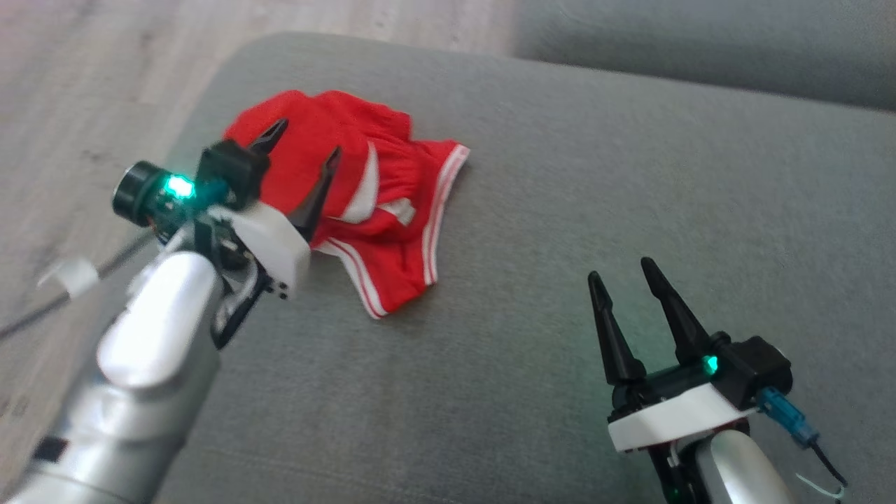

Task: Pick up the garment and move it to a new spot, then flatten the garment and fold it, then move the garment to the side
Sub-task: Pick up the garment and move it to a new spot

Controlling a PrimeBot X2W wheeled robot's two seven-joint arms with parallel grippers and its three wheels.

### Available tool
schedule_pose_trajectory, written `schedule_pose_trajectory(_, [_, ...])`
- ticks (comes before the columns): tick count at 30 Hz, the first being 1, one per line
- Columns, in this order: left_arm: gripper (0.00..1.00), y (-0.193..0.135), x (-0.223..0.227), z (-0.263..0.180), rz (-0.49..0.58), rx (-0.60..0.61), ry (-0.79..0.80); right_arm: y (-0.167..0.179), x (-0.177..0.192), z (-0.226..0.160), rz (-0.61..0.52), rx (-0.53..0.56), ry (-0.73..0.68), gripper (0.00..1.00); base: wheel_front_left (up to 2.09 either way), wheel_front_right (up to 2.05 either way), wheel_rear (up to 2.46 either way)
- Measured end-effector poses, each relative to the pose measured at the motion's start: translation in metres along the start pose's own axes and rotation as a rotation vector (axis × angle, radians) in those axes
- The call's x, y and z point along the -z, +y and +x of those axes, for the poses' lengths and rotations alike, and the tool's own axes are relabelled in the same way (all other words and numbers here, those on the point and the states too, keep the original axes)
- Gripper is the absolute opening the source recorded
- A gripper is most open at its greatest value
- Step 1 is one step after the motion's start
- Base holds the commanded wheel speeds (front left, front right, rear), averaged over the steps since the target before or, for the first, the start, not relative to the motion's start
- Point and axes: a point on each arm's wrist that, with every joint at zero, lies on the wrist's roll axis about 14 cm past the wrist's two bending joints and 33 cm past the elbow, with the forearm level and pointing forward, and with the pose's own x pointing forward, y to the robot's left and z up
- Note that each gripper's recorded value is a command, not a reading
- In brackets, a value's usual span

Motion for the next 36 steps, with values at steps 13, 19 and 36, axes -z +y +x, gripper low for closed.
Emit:
schedule_pose_trajectory(13, [1.00,-0.002,0.077,0.055,0.002,0.119,0.378,-0.046,0.010,-0.008,0.008,0.123,0.018,1.00,0.00,0.00,0.00])
schedule_pose_trajectory(19, [0.16,-0.019,0.098,0.057,-0.026,0.164,0.449,-0.053,0.011,-0.013,0.007,0.149,0.023,1.00,0.00,0.00,0.00])
schedule_pose_trajectory(36, [0.00,-0.028,-0.101,0.071,-0.039,0.185,-0.333,-0.049,-0.018,-0.026,-0.023,0.164,-0.044,1.00,0.00,0.00,0.00])
